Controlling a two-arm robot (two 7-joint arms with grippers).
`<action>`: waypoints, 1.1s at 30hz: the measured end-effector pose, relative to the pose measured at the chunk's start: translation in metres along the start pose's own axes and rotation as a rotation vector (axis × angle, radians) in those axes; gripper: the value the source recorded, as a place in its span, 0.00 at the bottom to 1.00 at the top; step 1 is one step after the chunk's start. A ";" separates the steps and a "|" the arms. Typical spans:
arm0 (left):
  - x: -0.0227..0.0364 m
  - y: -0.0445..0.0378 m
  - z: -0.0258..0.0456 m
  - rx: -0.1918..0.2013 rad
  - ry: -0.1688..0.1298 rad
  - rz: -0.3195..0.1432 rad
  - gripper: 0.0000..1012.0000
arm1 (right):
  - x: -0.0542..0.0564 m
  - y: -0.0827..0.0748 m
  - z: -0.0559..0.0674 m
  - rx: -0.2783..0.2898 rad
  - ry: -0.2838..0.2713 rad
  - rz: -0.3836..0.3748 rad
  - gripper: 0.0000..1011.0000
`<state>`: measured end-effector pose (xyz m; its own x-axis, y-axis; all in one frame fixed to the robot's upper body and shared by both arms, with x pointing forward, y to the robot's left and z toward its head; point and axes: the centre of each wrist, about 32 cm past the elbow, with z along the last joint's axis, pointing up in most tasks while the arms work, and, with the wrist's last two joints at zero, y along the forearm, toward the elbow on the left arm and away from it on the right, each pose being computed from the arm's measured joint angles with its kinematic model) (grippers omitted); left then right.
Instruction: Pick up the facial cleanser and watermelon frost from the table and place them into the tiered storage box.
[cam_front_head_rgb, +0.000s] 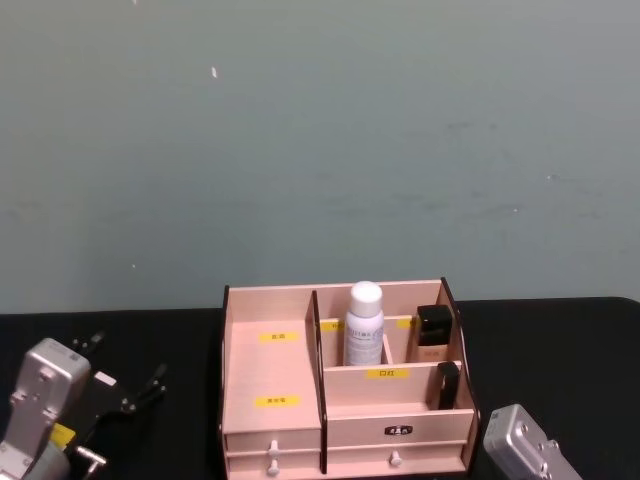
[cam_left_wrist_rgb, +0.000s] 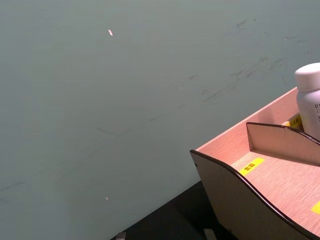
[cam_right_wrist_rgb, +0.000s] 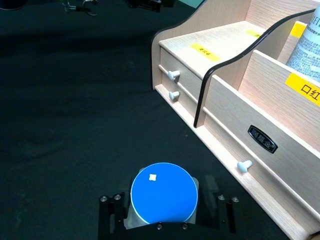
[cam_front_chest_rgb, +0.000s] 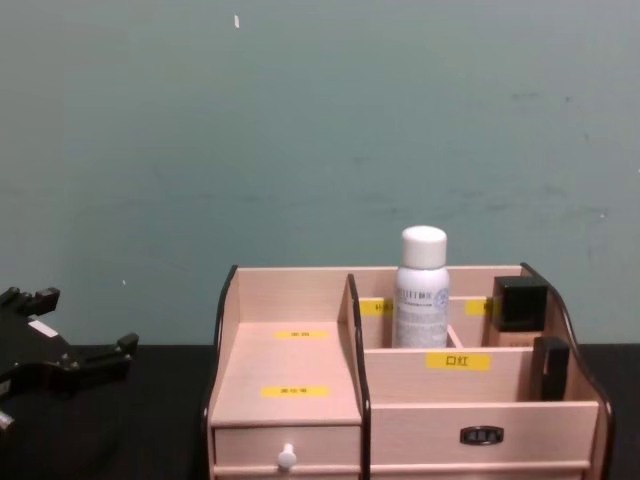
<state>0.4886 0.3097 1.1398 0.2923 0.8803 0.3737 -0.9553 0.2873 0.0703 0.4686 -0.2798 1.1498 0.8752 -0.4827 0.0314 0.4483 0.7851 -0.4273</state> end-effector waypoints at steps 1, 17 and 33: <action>0.0000 0.0000 0.0000 0.000 0.000 0.000 0.99 | 0.000 0.000 0.000 0.000 0.000 0.000 0.87; 0.0000 0.0000 0.0000 0.000 0.000 0.000 0.99 | 0.000 0.000 0.000 0.003 0.001 0.000 0.73; 0.0000 0.0000 0.0000 0.000 0.000 0.000 0.99 | 0.000 0.000 0.000 0.002 0.001 -0.001 0.73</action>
<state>0.4886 0.3097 1.1398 0.2922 0.8803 0.3737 -0.9553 0.2873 0.0702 0.4687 -0.2800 1.1499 0.8749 -0.4833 0.0311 0.4492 0.7857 -0.4253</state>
